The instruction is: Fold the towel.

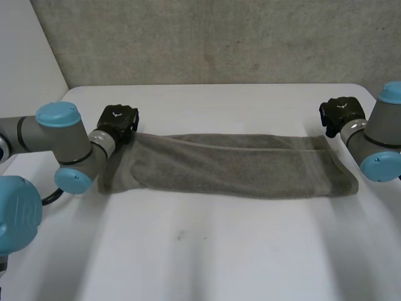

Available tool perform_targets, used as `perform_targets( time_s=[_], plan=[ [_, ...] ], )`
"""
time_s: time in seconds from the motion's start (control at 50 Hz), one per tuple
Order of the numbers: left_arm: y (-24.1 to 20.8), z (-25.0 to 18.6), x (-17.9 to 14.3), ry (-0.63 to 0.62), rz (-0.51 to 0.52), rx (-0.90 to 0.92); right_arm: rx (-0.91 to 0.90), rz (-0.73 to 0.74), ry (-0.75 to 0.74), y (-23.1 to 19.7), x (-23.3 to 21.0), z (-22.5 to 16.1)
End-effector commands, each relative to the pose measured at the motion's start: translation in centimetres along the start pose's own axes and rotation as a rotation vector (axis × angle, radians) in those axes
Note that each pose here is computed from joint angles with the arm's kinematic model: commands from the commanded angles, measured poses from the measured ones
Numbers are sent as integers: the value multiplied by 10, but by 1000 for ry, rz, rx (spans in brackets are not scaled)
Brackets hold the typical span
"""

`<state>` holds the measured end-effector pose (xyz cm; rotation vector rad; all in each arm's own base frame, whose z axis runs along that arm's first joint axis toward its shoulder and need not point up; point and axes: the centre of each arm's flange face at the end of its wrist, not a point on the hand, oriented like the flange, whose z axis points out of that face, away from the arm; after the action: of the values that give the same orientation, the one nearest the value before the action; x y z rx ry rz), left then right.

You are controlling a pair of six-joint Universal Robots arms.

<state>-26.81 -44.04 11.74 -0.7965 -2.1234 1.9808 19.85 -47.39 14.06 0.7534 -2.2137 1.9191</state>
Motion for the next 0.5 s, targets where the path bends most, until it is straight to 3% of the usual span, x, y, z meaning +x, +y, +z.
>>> perform_targets(
  time_s=[0.02,0.2,0.5],
  plan=[
    [2,-6,8,24,-5,-28,-63,11,-44,-9,0,-21],
    [1,-13,13,36,-9,-50,-128,38,-171,-7,-10,-42],
    [-1,-18,19,50,-9,-54,-188,58,-220,23,-24,-32]
  ],
)
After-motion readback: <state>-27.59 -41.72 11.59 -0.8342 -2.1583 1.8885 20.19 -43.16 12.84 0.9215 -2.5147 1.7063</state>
